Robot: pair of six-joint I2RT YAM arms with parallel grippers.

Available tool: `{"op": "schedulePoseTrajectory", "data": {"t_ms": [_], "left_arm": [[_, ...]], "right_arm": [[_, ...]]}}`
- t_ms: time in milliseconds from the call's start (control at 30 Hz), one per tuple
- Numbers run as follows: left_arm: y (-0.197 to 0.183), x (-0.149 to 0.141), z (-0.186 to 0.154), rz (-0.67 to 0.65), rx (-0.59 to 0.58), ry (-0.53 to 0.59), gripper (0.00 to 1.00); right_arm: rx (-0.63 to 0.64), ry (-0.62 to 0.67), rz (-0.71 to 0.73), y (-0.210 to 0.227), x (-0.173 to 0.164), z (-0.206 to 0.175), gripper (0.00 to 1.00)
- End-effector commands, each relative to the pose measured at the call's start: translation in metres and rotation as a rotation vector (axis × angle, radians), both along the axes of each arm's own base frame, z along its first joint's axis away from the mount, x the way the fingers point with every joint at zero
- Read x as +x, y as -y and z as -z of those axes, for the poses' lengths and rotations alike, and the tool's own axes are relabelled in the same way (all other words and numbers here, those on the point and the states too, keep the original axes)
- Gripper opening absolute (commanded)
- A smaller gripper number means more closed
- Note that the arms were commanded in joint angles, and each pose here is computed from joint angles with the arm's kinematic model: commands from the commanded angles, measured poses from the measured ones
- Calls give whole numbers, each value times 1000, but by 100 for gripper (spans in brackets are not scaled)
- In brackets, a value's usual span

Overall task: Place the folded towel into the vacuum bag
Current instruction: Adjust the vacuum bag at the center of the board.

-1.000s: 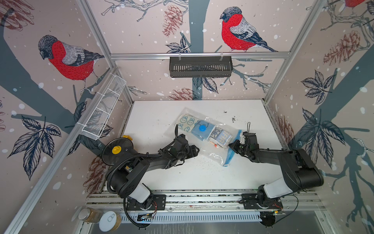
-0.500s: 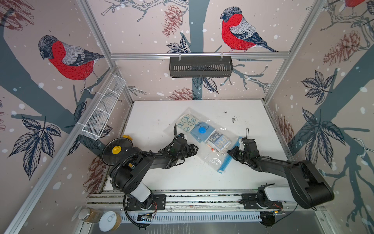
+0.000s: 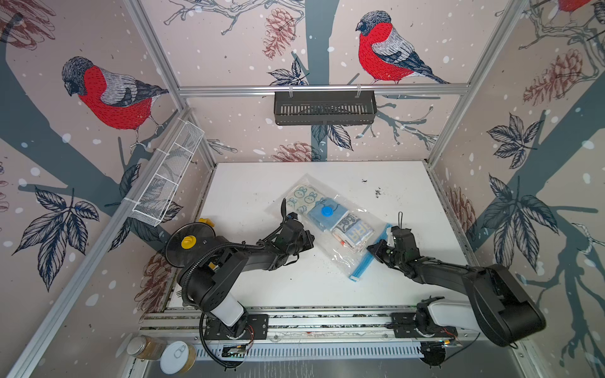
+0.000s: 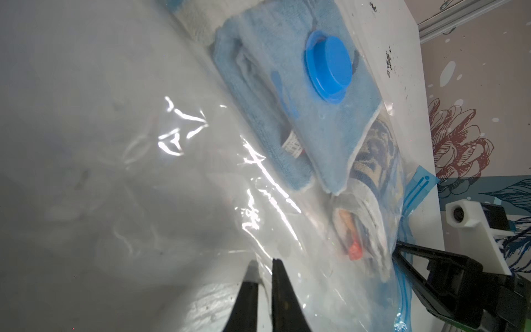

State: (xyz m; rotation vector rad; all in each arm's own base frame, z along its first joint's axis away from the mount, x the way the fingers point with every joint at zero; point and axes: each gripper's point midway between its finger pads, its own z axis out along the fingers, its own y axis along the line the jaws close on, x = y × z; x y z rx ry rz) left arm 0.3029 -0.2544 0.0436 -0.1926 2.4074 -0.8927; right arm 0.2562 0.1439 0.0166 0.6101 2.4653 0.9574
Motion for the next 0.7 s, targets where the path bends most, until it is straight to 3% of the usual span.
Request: {"op": "schedulePoseTrajectory", "data": {"t_ms": [0, 133, 333, 400, 500, 600, 667], "left_arm": [[-3, 12, -4, -8, 17, 35, 6], [-7, 26, -5, -13, 26, 46, 1], [3, 51, -17, 33, 74, 111, 3], [2, 53, -20, 32, 79, 119, 15], [-2, 46, -20, 29, 80, 112, 43], [-9, 28, -18, 38, 69, 74, 58], [-12, 10, -13, 57, 51, 27, 61]], "right_arm": [[-64, -154, 32, 14, -28, 26, 4], [-59, -147, 57, 16, -27, 24, 4], [-46, -118, 118, 22, -27, 17, 5], [-37, -110, 128, 21, -26, 14, 7], [-29, -99, 124, 16, -26, 10, 10], [-24, -91, 114, 10, -26, 7, 11], [-28, -89, 106, 6, -28, 6, 11]]}}
